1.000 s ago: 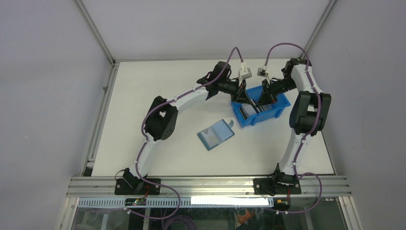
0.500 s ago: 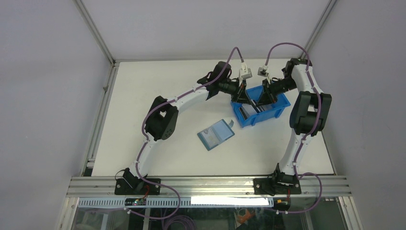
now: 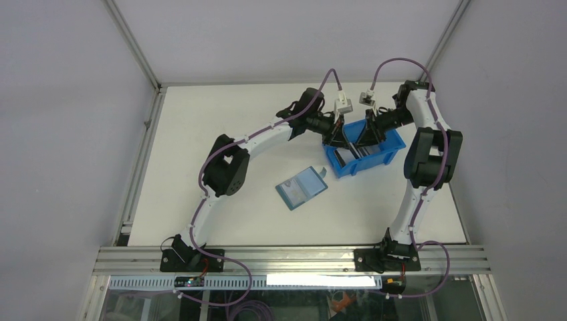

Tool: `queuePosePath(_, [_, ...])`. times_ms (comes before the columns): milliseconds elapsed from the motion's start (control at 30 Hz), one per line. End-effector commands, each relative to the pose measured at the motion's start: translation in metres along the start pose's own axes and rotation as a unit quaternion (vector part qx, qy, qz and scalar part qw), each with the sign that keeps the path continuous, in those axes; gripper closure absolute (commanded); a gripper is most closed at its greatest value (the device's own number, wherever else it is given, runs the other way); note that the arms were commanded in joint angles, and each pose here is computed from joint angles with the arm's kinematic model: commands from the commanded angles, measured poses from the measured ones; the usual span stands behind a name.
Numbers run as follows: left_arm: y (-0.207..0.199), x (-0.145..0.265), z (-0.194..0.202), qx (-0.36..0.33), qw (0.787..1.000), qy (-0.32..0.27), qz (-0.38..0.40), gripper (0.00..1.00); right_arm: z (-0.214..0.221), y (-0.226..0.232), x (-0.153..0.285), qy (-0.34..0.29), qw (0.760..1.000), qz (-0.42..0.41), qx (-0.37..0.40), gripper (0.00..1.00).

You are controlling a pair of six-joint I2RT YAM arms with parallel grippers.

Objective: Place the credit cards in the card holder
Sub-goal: Place the credit card in the storage box.

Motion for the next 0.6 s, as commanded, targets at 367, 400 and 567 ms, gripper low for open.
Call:
queuePosePath(367, [-0.011,0.0,-0.022,-0.055,0.998,-0.017,0.016,1.0,-0.022,0.022,0.002,-0.018,0.999,-0.027,0.031,0.74])
queuePosePath(400, [-0.011,0.0,-0.023,-0.055,0.998,-0.018,0.015,1.0,-0.022,0.022,0.001,-0.019,0.999,-0.028,0.031,0.74])
queuePosePath(567, [-0.01,-0.001,-0.023,-0.054,0.998,-0.018,0.016,1.0,-0.023,0.023,-0.002,-0.011,0.999,-0.032,0.034,0.74])
Point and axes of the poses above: each gripper's point midway between its finger pads, its own x axis back along the fingers, its own y axis along the line the jaws close on, z = x × y, the point moved 9 cm from there along x, back along the fingers, and after that the axes turned 1 degree about x, right-handed, at the moved point
